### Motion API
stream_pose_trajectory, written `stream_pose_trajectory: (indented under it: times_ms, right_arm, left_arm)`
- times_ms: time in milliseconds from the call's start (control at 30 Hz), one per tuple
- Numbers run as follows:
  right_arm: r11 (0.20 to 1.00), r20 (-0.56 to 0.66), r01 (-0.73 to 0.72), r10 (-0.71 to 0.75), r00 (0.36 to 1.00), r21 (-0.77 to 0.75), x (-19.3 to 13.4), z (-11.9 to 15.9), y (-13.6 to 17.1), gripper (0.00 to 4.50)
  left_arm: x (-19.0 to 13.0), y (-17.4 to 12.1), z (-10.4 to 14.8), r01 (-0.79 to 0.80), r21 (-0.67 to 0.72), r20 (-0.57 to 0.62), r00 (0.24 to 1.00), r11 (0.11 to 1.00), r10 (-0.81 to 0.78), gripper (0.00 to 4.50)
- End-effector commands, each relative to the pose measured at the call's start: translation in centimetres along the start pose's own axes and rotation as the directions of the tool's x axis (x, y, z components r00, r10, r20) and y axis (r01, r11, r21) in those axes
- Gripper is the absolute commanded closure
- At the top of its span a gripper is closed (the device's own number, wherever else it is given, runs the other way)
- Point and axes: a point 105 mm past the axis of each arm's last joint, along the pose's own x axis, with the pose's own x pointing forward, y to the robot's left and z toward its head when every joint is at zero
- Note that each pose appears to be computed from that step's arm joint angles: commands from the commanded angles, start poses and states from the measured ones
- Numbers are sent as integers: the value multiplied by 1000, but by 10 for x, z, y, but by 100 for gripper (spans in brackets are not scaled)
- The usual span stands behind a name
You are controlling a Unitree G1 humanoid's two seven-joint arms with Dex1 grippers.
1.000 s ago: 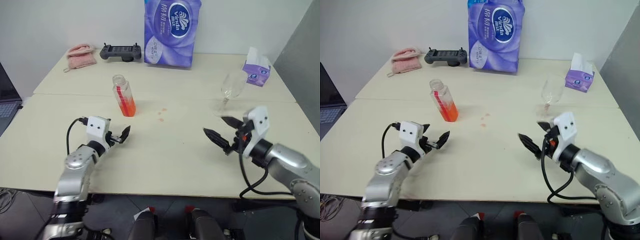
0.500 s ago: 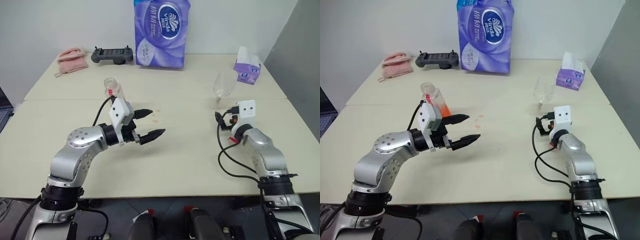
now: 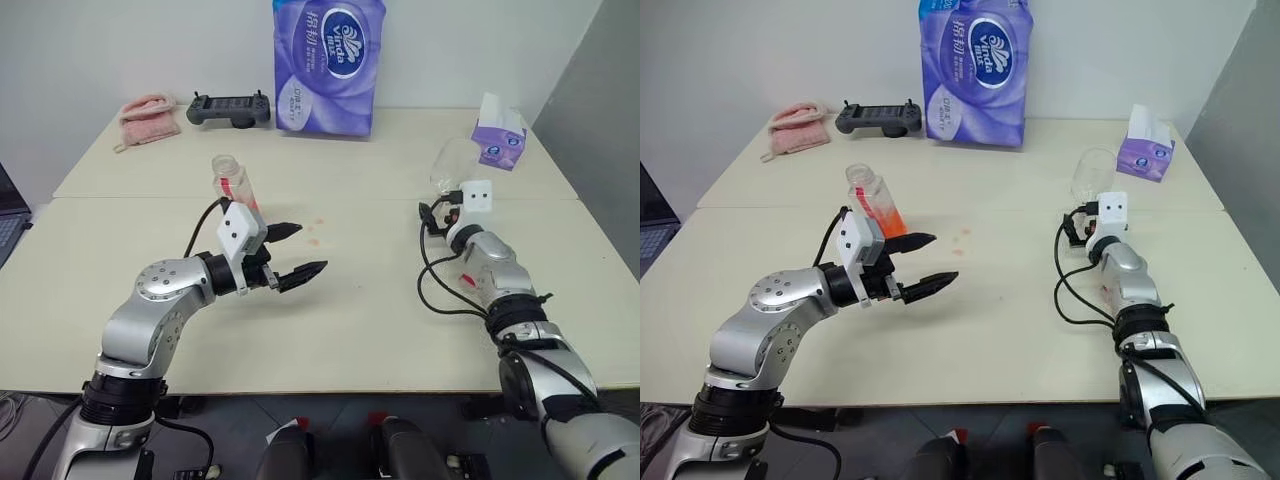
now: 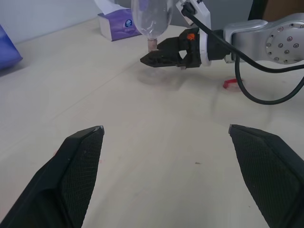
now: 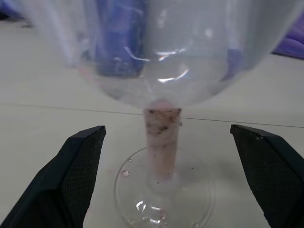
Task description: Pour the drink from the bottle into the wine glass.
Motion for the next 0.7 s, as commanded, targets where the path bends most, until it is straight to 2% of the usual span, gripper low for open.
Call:
stream_pose_trajectory:
  times_ms: [33,100,200,467,500,600,700]
  right_arm:
    - [1000,78,9,-11,997,30,6,21,0,0]
    - [999,90,10,-14,996,44,8,23,1,39]
    - [999,96,15,-19,995,42,9,24,1,127]
    - [999,115,-16,11,993,40,10,27,7,417]
    - [999,118,-30,28,993,19,10,29,11,431]
    - [995,136,-86,94,986,-58,11,36,26,431]
    - [972,175,-199,219,960,-128,13,51,62,431]
  left_arm:
    - [-2,5,15,-17,61,36,999,998,15,2]
    - [-1,6,16,-20,64,37,999,998,18,0]
    - [-1,8,17,-23,68,36,999,997,20,0]
    - [-3,8,17,-24,70,31,999,997,22,0]
    - [-4,8,17,-26,69,30,999,997,24,0]
    - [-8,9,15,-49,61,27,999,997,47,0]
    - [-28,8,0,-135,23,4,991,991,135,0]
